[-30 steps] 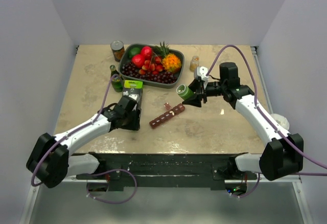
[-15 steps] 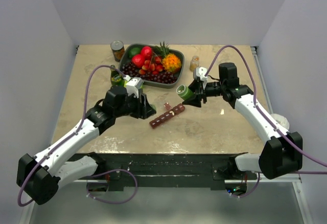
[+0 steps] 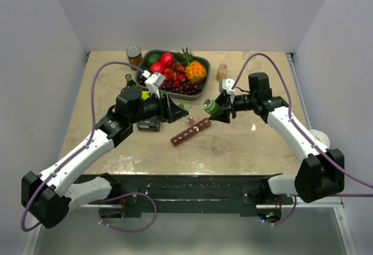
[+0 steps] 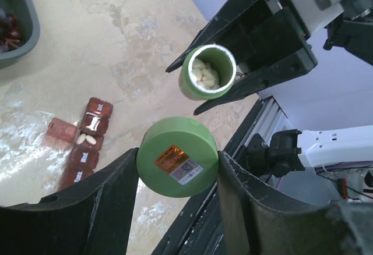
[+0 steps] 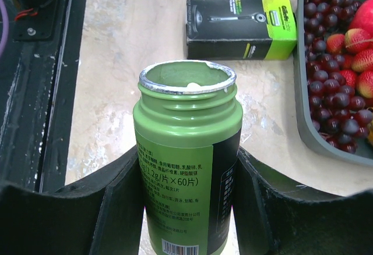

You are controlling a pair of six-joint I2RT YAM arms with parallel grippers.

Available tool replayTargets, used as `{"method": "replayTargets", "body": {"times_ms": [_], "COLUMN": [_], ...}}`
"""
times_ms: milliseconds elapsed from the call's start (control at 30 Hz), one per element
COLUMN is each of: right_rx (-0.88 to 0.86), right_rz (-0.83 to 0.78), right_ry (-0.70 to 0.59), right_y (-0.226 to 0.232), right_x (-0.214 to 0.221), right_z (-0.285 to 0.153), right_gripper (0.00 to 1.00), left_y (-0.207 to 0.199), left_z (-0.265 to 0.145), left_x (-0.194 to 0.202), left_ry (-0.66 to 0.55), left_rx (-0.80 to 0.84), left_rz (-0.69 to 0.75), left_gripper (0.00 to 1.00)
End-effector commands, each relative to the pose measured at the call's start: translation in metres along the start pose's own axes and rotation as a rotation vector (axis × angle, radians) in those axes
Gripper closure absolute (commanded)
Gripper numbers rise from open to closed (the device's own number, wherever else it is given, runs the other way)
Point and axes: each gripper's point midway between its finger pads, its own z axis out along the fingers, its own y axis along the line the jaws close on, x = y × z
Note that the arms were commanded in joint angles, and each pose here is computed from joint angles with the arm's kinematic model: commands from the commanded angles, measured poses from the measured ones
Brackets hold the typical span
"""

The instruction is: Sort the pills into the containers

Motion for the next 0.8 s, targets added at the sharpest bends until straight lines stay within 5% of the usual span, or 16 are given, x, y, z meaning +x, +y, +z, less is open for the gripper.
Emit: {"method": "replayTargets", "body": {"times_ms": [0, 767], "right_rx": [0.023, 0.017], "right_rz": [-0.068, -0.084], "right_ry": [0.011, 0.028], "right_y": [-0.006, 0.001], "right_x": [-0.008, -0.011], "right_z": [-0.003, 0.008], "right_gripper": [1.00, 1.00], "left_y": [-0.025, -0.039], "left_z": [0.010, 0.069], "left_x": [-0.030, -0.028], "left_ry": [-0.026, 0.126], "left_rx": [0.106, 0.266], "left_rz": [-0.029, -0.104], "left_gripper": [0.98, 0.99]}}
